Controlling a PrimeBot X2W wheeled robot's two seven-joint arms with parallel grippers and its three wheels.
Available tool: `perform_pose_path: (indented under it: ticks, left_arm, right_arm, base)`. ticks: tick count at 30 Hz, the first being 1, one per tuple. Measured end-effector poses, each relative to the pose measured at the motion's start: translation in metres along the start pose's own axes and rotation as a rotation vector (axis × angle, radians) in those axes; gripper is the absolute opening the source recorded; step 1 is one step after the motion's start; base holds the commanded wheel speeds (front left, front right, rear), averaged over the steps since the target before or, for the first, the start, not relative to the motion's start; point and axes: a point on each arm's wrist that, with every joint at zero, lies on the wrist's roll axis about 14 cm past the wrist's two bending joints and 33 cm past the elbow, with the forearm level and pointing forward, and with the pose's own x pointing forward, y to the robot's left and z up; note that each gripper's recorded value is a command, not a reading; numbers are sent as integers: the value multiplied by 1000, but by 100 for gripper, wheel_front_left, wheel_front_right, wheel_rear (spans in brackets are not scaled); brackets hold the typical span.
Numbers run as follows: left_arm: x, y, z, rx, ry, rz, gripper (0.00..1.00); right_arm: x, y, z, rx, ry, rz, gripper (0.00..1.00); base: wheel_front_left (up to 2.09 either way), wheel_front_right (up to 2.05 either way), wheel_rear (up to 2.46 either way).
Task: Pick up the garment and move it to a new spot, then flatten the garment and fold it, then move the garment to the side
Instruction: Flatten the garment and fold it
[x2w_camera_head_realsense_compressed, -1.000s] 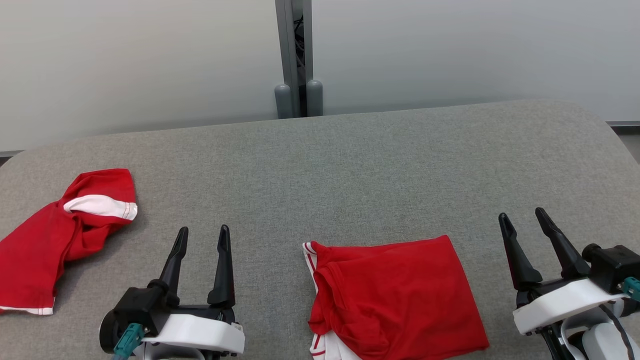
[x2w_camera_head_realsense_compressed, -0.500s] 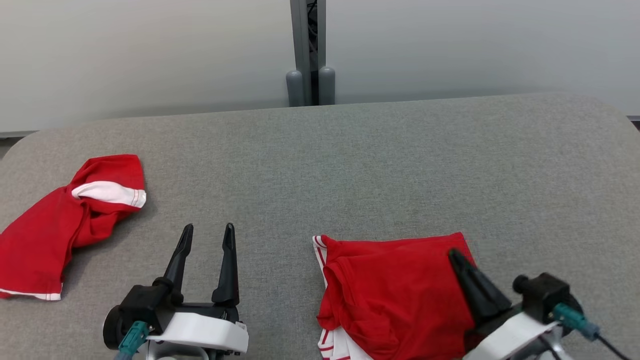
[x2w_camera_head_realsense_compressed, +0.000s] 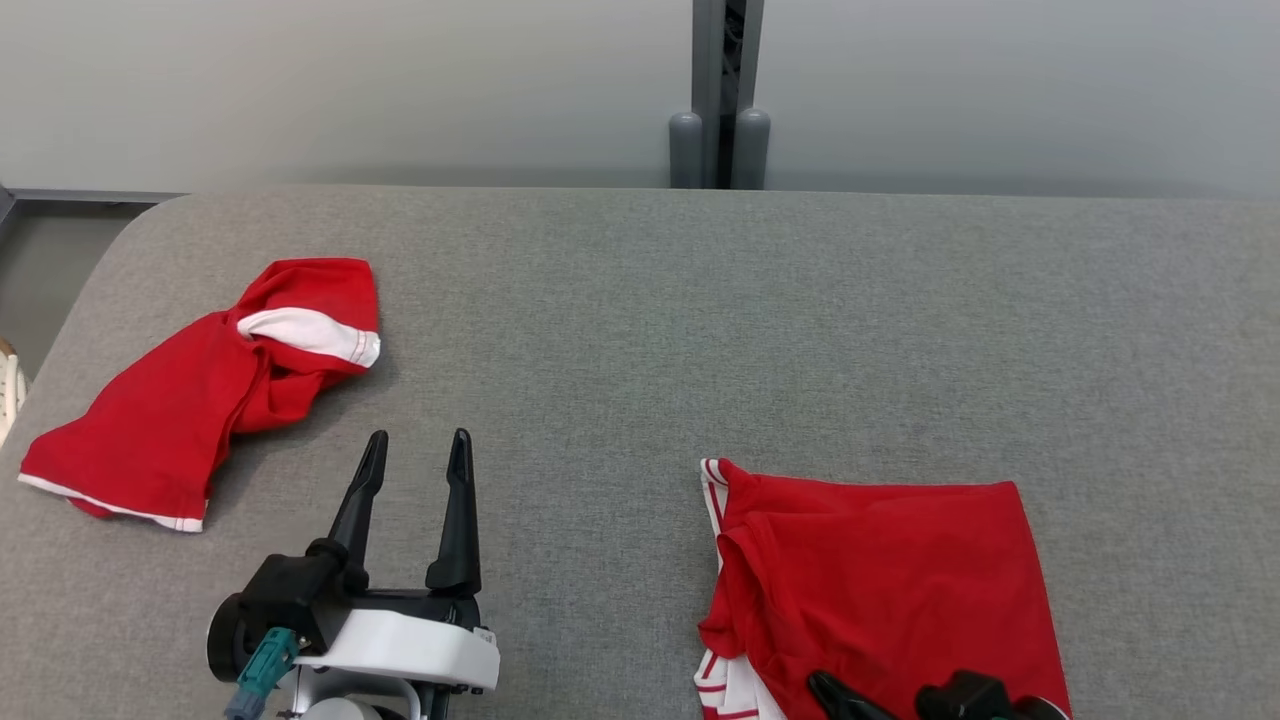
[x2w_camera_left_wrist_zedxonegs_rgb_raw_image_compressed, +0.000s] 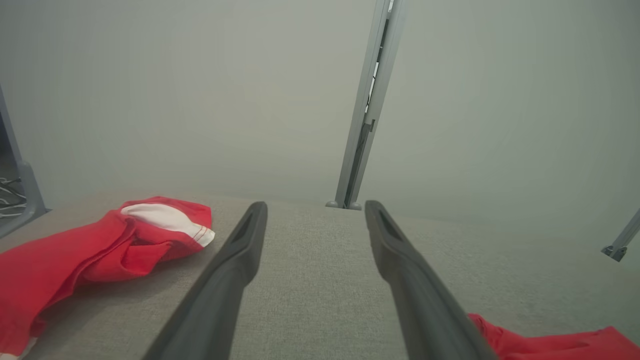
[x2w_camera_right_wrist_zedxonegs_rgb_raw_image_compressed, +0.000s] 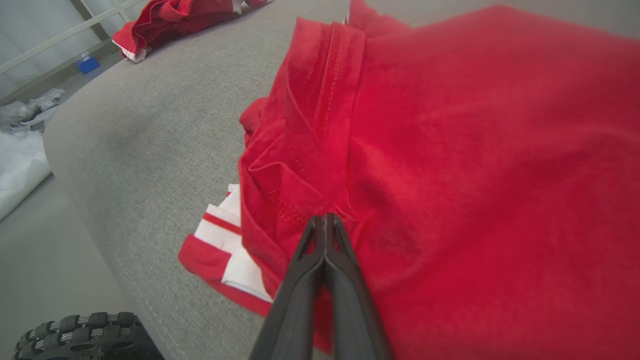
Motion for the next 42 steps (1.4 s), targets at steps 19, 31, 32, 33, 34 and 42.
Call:
perform_pose_path:
  ticks: [19,31,32,33,34,42]
  left_arm:
    - [-10,17,6,9,-14,55,100]
    - [-9,7,4,4,-9,24,100]
    - [-9,7,4,4,-8,21,100]
    - [-9,7,4,3,-8,21,100]
    - [-9,7,4,5,-8,22,100]
    - [-11,10,5,13,-11,26,100]
  right_arm:
    - [24,39,32,20,-83,143,0]
    - [9,0,7,16,-32,-23,0]
    - [9,0,4,16,-22,-25,0]
    - [9,0,1,17,-15,-29,0]
    - [10,-1,1,23,-15,-37,0]
    - [13,-14,18,16,-69,-90,0]
  base:
    - [0,0,0]
    - [0,0,0]
    - [0,0,0]
    - [0,0,0]
    - [0,0,0]
    - [0,0,0]
